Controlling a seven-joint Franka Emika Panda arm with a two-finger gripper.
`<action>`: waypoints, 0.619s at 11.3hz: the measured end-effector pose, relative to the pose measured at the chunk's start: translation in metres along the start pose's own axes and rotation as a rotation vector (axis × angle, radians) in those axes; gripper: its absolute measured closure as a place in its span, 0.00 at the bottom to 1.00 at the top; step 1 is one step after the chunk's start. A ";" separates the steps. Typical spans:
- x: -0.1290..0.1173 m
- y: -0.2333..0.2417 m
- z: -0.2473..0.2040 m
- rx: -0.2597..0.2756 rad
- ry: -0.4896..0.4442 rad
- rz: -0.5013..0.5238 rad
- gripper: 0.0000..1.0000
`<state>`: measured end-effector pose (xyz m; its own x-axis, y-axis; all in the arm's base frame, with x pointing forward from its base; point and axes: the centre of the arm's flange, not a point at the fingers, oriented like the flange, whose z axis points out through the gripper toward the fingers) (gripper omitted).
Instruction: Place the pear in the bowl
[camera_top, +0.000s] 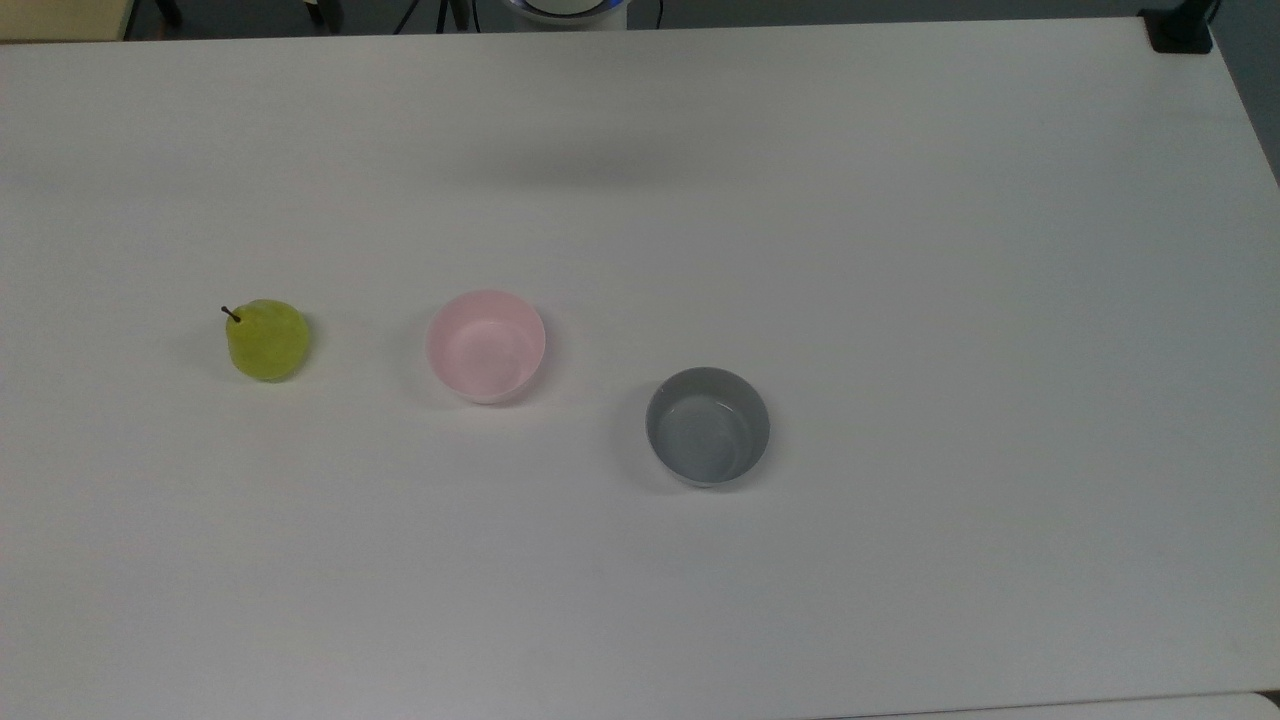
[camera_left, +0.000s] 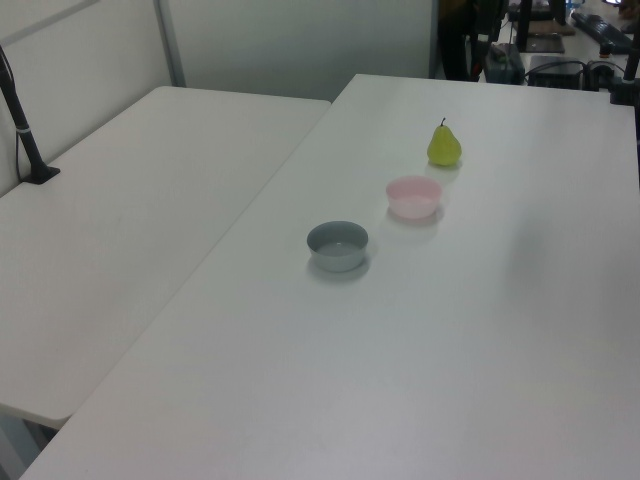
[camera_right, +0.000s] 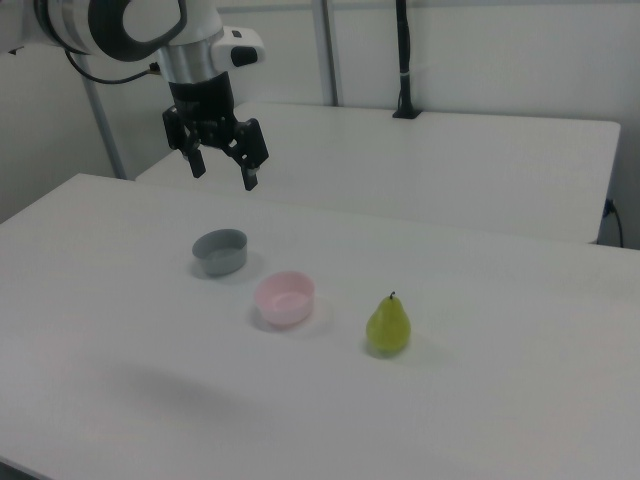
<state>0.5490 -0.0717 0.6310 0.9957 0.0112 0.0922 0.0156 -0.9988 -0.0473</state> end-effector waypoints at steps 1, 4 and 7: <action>0.000 0.000 0.000 0.000 0.000 0.000 0.00; 0.000 -0.002 0.000 0.000 0.000 -0.003 0.00; 0.000 -0.002 0.000 0.000 0.000 -0.004 0.00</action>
<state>0.5492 -0.0696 0.6308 0.9957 0.0148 0.0920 0.0192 -0.9987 -0.0472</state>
